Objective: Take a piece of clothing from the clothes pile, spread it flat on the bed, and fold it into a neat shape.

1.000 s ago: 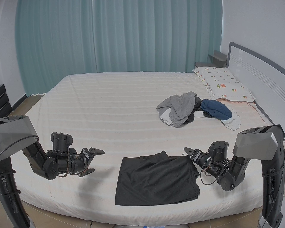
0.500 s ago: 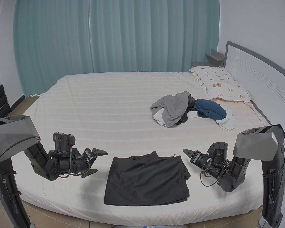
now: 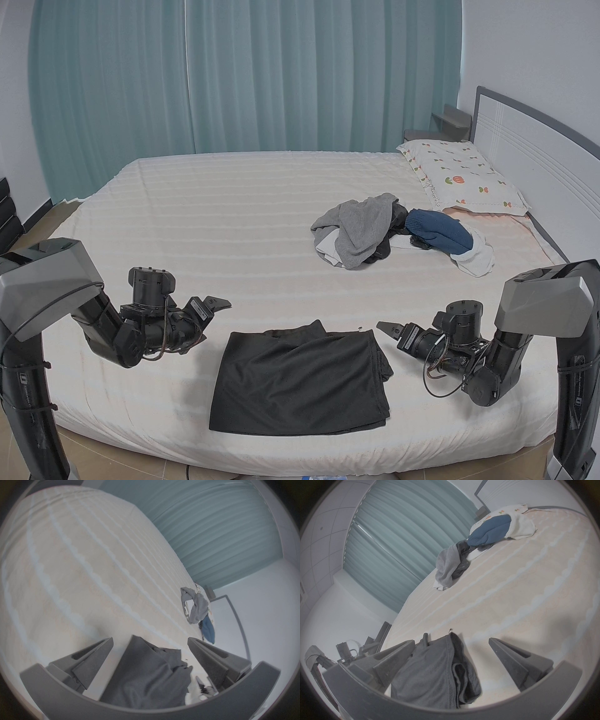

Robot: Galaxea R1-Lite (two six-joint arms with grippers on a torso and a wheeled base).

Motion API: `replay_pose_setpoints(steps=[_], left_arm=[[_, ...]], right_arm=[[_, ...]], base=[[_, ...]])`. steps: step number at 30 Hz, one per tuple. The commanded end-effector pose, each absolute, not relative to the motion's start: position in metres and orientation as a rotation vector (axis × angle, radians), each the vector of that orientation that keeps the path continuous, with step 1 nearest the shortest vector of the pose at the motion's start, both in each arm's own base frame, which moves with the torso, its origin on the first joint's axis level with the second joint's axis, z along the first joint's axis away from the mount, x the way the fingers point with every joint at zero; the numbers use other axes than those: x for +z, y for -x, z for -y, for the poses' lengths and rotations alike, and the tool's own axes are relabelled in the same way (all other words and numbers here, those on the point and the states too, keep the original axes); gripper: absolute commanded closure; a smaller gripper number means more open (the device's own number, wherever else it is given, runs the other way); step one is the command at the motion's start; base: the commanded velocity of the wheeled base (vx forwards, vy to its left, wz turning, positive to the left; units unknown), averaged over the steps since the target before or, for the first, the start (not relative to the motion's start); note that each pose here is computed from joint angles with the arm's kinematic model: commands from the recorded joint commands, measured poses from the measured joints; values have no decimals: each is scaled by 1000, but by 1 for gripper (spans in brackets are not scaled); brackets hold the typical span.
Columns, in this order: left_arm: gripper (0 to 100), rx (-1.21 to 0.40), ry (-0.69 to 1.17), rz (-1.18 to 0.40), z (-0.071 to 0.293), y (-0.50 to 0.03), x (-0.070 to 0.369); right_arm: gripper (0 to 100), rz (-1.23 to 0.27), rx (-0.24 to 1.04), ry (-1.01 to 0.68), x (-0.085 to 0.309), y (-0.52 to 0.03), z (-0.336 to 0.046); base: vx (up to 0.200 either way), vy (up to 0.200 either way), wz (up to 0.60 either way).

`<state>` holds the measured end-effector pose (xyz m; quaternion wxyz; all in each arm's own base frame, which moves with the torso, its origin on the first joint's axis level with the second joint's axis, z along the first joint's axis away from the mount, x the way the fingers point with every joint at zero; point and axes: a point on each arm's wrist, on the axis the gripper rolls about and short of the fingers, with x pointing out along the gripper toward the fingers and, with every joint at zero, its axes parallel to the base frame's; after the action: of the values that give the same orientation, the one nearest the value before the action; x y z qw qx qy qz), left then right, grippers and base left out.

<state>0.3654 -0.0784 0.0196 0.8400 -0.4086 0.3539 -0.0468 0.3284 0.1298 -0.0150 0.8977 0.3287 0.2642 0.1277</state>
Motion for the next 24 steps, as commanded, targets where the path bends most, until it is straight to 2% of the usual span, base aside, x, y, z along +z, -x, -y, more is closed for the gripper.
replay_pose_setpoints(steps=[1,4,13,14,24], left_arm=[[0,-98,777,-771,94,-379,-9],[0,-126,748,-781,111,-381,-15],[0,-118,708,-769,120,-384,-22],[100,-112,706,-767,120,-384,-23],[100,7,667,-719,118,-383,-27]], right_arm=[[0,-546,305,-685,-12,-336,-138],[0,-554,306,-686,-18,-340,-141],[0,-551,316,-688,-20,-343,-142],[0,-551,316,-688,-20,-344,-142],[0,-569,311,-682,-27,-353,-146]], base=[[0,0,0],[0,0,0],[0,0,0],[0,0,0],[0,0,0]])
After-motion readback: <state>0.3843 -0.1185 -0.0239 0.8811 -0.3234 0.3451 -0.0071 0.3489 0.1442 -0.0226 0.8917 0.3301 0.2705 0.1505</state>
